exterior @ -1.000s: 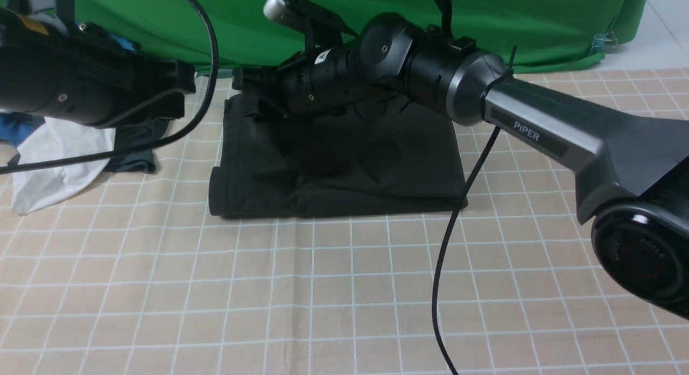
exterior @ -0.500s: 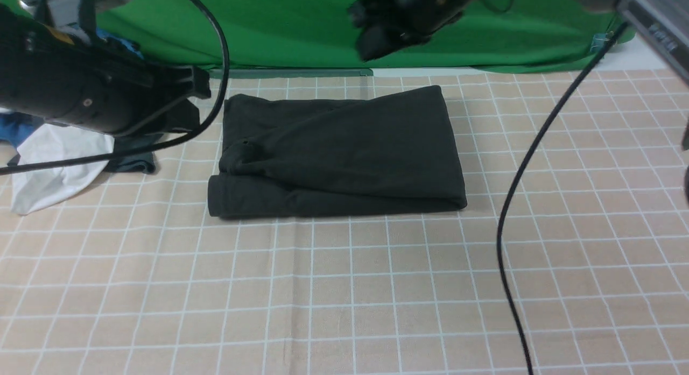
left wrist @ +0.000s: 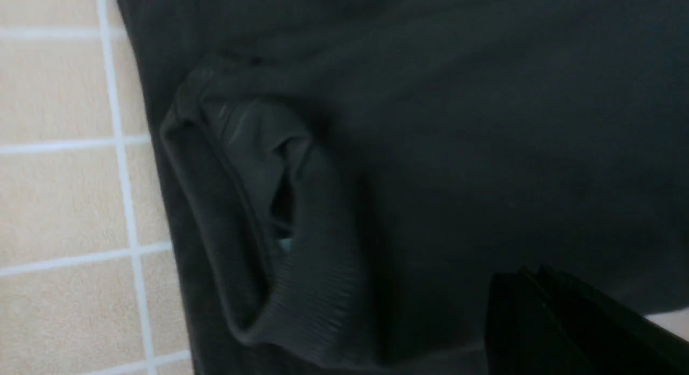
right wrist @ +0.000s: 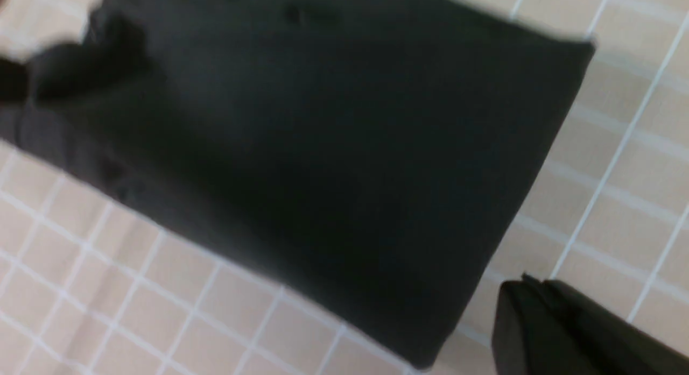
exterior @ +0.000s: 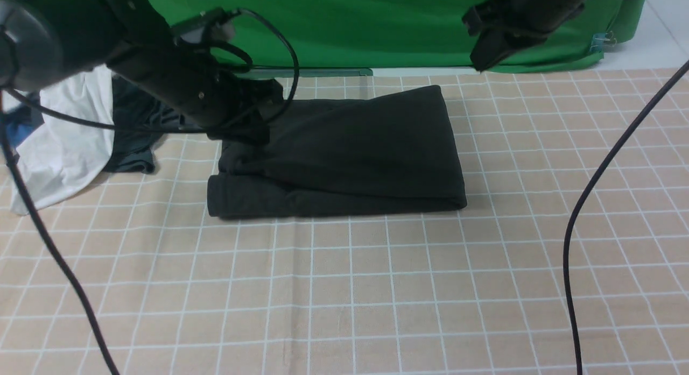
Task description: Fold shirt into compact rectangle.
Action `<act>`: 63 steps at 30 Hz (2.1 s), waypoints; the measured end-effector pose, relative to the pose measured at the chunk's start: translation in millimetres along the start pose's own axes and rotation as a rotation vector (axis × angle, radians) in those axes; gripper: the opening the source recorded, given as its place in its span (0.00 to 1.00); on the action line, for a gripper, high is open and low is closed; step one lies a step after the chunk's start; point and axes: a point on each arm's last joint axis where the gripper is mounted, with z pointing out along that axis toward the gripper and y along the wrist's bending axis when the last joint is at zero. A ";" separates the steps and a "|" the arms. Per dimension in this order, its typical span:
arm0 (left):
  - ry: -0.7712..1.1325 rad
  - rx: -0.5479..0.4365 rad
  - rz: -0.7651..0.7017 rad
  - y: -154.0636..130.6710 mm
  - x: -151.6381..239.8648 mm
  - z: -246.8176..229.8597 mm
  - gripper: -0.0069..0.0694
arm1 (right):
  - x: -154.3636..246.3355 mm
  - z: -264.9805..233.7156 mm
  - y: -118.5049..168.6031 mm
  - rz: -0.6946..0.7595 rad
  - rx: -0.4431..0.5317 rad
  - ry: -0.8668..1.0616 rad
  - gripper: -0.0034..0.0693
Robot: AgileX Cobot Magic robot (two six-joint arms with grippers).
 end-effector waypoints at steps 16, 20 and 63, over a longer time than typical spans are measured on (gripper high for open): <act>0.165 -0.137 -0.031 21.9 19.9 24.1 0.11 | 8.1 10.7 -2.8 -0.026 0.000 0.047 0.10; 0.085 -0.128 -0.005 9.1 13.9 -11.1 0.11 | 8.1 10.7 -2.8 -0.026 0.000 0.047 0.10; 0.169 -0.200 -0.133 34.0 28.4 38.6 0.41 | 13.1 52.3 -6.7 0.018 0.013 0.134 0.75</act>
